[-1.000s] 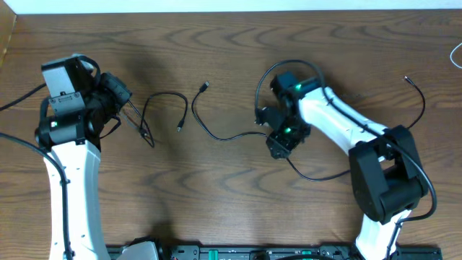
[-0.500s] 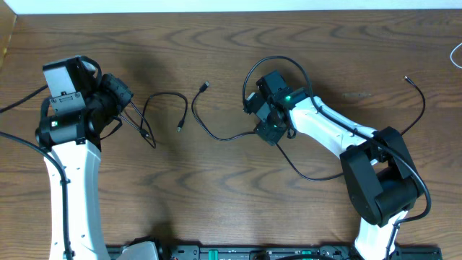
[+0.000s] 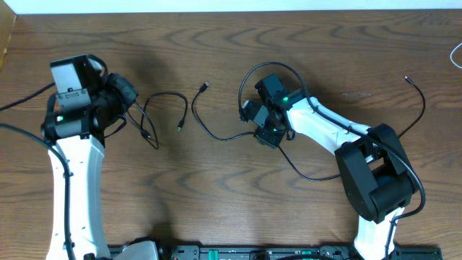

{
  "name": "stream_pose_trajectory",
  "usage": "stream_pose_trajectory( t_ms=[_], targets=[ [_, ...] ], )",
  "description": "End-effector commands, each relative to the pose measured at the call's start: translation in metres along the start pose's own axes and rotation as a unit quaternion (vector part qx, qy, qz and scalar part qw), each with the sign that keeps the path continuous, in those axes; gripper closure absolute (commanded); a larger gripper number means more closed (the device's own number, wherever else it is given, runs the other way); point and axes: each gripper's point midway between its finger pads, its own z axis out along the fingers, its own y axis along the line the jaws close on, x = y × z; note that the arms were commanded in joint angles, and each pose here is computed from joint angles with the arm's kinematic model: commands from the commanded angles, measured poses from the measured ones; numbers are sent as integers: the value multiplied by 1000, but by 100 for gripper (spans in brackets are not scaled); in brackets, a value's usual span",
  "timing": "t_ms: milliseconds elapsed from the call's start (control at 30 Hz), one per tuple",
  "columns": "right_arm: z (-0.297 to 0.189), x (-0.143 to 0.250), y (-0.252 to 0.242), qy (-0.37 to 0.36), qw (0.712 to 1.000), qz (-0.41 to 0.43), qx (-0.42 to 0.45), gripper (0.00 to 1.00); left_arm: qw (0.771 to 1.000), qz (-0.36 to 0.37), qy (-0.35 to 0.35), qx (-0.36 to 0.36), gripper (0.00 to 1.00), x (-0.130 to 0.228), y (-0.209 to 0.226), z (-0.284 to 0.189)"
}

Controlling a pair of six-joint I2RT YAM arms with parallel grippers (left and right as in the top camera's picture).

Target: Untangle cables

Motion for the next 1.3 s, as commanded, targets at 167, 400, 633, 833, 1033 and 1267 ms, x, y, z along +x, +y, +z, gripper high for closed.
stream_pose_trajectory(
  t_ms=[167,400,633,833,1033,1267],
  targets=[
    [10,6,7,12,1000,-10,-14,74,1000,0,18,10,93,6,-14,11],
    [3,3,10,17,1000,-7,-25,91,999,18,43,14,93,23,-26,22],
    [-24,-35,11,-27,994,97,-51,99,997,37,55,25,93,35,-40,26],
    [-67,-83,-31,-103,975,199,-13,99,996,50,72,28,92,48,-48,35],
    [-91,-94,-90,-161,934,314,55,99,992,65,107,20,92,70,-52,54],
    [-97,-77,-116,-169,902,394,52,99,983,93,161,10,93,110,-62,81]
  ],
)
